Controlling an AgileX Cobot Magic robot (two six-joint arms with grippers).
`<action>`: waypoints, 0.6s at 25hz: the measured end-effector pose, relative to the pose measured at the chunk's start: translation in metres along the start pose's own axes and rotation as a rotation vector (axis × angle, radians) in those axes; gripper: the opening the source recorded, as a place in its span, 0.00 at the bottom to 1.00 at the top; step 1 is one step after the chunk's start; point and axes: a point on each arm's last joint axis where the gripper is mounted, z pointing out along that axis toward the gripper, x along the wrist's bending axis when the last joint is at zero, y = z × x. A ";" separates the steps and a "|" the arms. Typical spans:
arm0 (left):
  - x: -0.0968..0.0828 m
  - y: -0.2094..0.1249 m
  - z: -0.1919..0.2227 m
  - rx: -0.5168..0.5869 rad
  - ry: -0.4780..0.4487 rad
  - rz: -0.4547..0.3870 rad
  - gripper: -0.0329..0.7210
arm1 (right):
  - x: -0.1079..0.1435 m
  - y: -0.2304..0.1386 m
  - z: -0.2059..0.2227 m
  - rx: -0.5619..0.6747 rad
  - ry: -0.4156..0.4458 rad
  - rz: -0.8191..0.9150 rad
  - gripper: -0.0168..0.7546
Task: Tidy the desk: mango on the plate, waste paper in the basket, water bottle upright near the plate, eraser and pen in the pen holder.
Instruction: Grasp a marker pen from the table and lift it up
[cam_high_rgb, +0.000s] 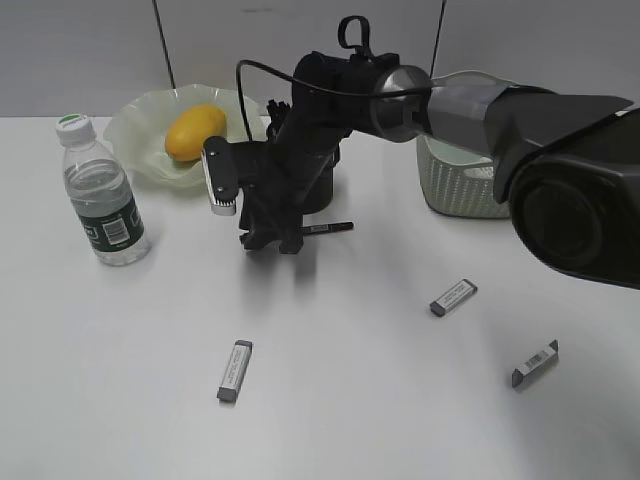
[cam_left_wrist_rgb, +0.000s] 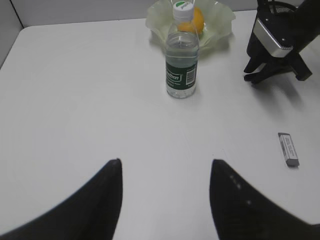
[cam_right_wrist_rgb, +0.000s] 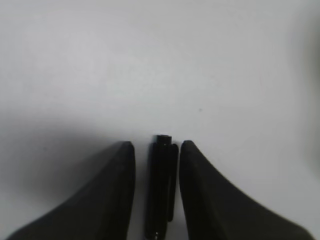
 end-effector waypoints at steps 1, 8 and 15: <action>0.000 0.000 0.000 0.000 0.000 0.000 0.61 | 0.000 0.000 0.000 -0.001 0.001 0.024 0.37; 0.000 0.000 0.000 0.000 0.000 0.000 0.61 | 0.003 -0.002 0.001 0.020 0.037 0.163 0.37; 0.000 0.000 0.000 0.000 0.000 0.000 0.61 | 0.004 -0.002 0.000 0.031 0.042 0.194 0.36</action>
